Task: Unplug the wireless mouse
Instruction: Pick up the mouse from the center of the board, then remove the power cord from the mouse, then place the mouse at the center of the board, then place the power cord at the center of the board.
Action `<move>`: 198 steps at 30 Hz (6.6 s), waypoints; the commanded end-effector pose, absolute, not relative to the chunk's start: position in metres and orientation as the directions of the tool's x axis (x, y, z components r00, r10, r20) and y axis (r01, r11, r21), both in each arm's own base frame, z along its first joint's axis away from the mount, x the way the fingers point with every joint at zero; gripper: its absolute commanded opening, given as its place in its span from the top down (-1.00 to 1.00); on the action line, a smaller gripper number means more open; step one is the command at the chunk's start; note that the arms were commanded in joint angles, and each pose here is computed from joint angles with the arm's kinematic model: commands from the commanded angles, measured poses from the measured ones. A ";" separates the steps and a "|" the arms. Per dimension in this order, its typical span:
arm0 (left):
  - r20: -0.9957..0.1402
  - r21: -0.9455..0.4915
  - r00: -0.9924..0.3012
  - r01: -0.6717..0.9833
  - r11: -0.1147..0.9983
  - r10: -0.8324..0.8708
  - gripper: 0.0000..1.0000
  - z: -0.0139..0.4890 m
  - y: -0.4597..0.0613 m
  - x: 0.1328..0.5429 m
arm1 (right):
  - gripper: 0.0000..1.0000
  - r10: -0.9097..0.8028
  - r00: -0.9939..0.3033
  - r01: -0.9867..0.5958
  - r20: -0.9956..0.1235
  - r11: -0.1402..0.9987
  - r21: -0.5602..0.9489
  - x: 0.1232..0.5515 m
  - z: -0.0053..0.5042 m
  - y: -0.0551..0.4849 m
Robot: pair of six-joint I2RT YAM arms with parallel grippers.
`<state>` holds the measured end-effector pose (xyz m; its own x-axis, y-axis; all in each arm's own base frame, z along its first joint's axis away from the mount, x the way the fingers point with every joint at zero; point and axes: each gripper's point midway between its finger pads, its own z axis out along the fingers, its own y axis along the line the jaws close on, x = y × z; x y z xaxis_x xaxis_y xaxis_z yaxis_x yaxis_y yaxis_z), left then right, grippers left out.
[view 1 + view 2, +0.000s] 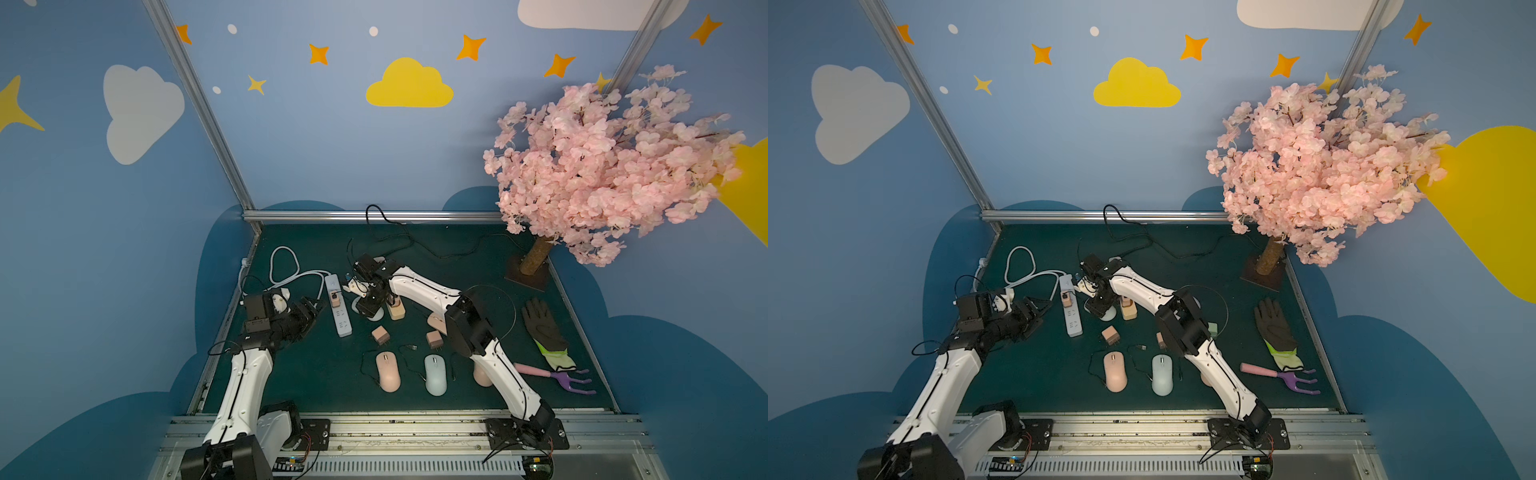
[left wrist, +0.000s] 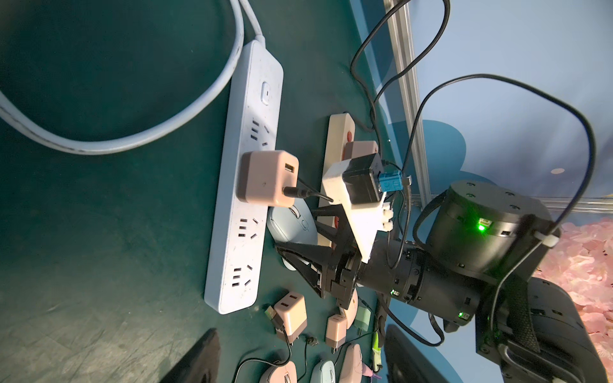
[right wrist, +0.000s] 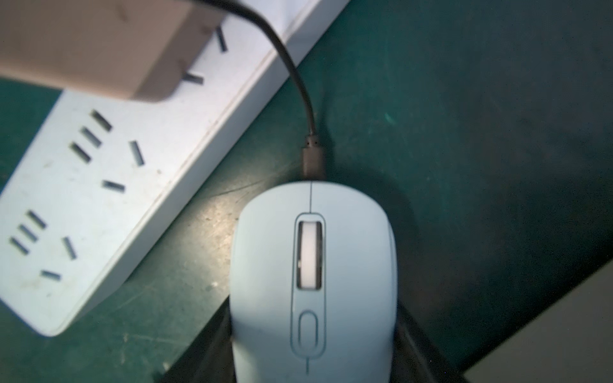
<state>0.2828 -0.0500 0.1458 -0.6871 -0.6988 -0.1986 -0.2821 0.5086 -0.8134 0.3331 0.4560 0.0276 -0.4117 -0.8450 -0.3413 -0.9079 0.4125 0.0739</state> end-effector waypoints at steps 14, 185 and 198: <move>-0.216 -0.829 -0.685 -0.248 0.502 -0.696 -0.41 0.155 -0.057 0.267 | 0.40 -0.775 -0.460 -0.886 -0.433 0.430 0.171 0.314 0.100 0.461; -0.128 -0.799 -0.772 -0.292 0.525 -0.623 0.92 0.139 -0.080 0.263 | -0.11 -0.132 -0.969 -0.184 -0.210 0.951 0.249 0.120 0.031 0.464; -0.120 -0.797 -0.772 -0.300 0.525 -0.624 0.83 0.138 -0.081 0.258 | -0.66 -0.231 -0.933 -0.312 -0.275 0.902 0.300 0.113 0.058 0.491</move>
